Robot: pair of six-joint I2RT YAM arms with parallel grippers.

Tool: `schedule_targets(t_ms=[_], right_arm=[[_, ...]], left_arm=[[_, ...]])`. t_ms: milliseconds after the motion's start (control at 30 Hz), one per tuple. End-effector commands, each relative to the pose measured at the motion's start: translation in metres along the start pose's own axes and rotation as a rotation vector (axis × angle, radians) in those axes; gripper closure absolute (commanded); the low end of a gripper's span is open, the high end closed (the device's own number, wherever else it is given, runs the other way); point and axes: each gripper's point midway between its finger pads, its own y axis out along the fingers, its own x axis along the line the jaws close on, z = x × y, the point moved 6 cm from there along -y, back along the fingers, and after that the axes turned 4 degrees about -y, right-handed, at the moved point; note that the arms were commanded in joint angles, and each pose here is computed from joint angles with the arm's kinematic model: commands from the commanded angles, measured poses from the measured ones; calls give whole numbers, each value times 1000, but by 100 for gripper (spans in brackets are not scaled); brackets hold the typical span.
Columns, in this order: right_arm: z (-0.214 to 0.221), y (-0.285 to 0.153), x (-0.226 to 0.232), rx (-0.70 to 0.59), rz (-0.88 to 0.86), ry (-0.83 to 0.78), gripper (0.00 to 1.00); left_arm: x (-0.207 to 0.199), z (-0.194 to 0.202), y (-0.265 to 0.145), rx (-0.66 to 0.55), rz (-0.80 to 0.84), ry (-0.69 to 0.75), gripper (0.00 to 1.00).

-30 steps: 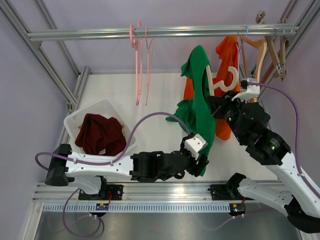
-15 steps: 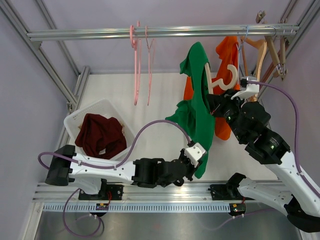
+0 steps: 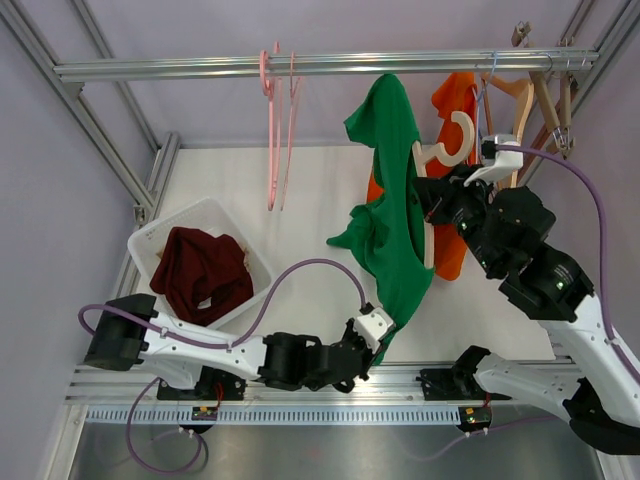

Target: Remove the t-shirt from the hanger

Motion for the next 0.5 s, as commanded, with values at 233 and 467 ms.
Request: schedule_targets(t_ms=[233,467], right_arm=[[-97,-75,8,-181,-163,11,100],[-111,-109,8,-218,-271,27,100]], left_arm=[[15,11,-19,12,-23,-5,100],[29,-4,-36,-6,-94,44,100]])
